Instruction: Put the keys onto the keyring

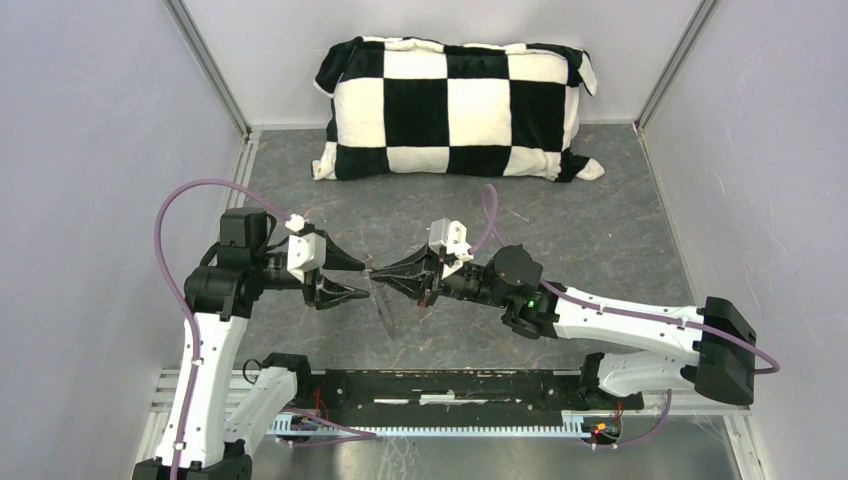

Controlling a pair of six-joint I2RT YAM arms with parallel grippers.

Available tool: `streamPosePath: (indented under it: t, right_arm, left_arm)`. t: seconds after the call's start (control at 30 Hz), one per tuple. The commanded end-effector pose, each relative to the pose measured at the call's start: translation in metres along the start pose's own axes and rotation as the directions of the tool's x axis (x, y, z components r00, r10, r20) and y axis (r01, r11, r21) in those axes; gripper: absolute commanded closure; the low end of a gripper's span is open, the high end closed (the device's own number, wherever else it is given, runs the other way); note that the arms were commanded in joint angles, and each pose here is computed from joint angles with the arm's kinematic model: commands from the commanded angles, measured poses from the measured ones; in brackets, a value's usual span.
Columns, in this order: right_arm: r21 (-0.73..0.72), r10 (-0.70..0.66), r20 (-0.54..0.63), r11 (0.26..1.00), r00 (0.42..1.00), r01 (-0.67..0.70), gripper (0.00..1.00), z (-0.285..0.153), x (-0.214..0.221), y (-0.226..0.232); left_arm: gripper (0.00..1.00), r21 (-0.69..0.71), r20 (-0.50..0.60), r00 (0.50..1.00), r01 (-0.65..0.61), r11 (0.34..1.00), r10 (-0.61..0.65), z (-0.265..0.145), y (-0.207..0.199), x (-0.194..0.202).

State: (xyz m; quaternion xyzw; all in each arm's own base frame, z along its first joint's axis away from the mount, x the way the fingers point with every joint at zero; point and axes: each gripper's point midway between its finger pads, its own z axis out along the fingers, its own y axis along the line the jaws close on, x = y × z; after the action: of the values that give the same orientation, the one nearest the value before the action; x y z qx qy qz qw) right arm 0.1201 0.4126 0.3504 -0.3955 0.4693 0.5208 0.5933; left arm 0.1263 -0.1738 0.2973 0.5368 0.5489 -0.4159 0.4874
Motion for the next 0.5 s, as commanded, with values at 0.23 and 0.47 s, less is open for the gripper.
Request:
streamPosePath:
  t: [0.23,0.47]
  right_arm:
    - [-0.043,0.012,0.074,0.999,0.997,-0.009,1.00,0.004,-0.010,0.006]
    - [-0.058,0.019,0.063,0.998,0.998,-0.015,1.00,0.008,-0.004,0.007]
  left_arm:
    - [0.52,0.030,0.058,0.997,-0.044,0.999,0.042,-0.001,-0.004,-0.031]
    - [0.58,0.032,0.064,0.997,-0.049,0.998,0.047,-0.002,-0.005,-0.034]
